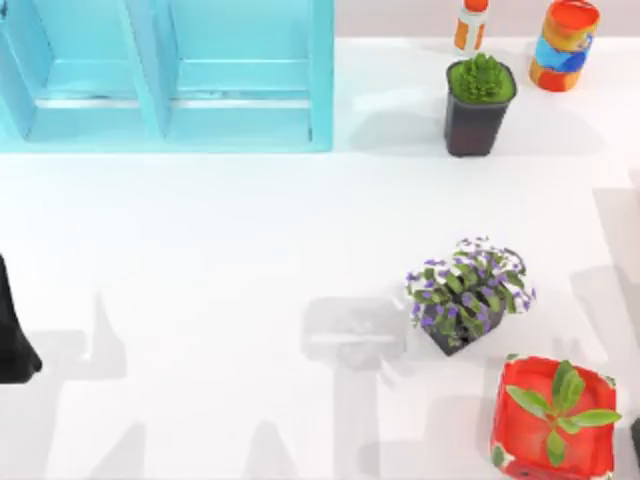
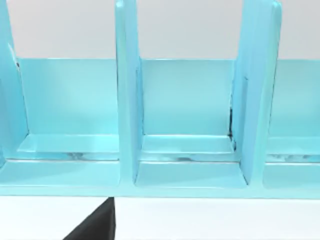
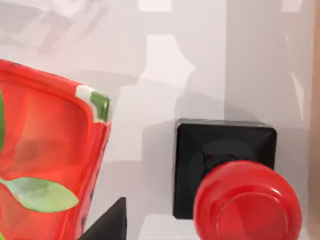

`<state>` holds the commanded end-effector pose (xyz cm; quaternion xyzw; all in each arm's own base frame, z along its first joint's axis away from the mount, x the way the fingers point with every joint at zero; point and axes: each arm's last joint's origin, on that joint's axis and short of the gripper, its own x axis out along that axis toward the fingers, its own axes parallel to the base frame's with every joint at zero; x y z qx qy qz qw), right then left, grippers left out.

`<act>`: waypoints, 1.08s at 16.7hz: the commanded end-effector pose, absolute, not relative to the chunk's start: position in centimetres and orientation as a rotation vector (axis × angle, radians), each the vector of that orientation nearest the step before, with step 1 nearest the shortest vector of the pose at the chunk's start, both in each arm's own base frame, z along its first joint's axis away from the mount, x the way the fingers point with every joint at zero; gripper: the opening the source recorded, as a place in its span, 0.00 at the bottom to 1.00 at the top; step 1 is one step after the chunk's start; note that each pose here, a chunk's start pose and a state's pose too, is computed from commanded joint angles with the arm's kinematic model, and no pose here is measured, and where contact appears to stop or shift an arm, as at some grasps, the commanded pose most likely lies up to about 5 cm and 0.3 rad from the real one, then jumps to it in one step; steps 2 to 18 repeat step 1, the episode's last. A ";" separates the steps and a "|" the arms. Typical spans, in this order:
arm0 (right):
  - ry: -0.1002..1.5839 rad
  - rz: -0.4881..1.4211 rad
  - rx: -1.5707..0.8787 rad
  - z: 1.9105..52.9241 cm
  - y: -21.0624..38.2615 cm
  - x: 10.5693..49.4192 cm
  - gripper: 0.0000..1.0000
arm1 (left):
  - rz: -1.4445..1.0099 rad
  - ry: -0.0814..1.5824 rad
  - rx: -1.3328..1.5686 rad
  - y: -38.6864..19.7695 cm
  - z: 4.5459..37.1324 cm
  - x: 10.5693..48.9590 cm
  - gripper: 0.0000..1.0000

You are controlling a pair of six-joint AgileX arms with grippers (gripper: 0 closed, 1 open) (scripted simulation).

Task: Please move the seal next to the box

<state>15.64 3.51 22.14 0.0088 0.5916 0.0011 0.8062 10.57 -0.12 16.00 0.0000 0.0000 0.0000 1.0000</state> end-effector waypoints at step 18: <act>1.266 0.002 0.019 22.1 3.5 15.6 1.00 | 0.000 0.000 0.000 -0.1 16.0 10.6 1.00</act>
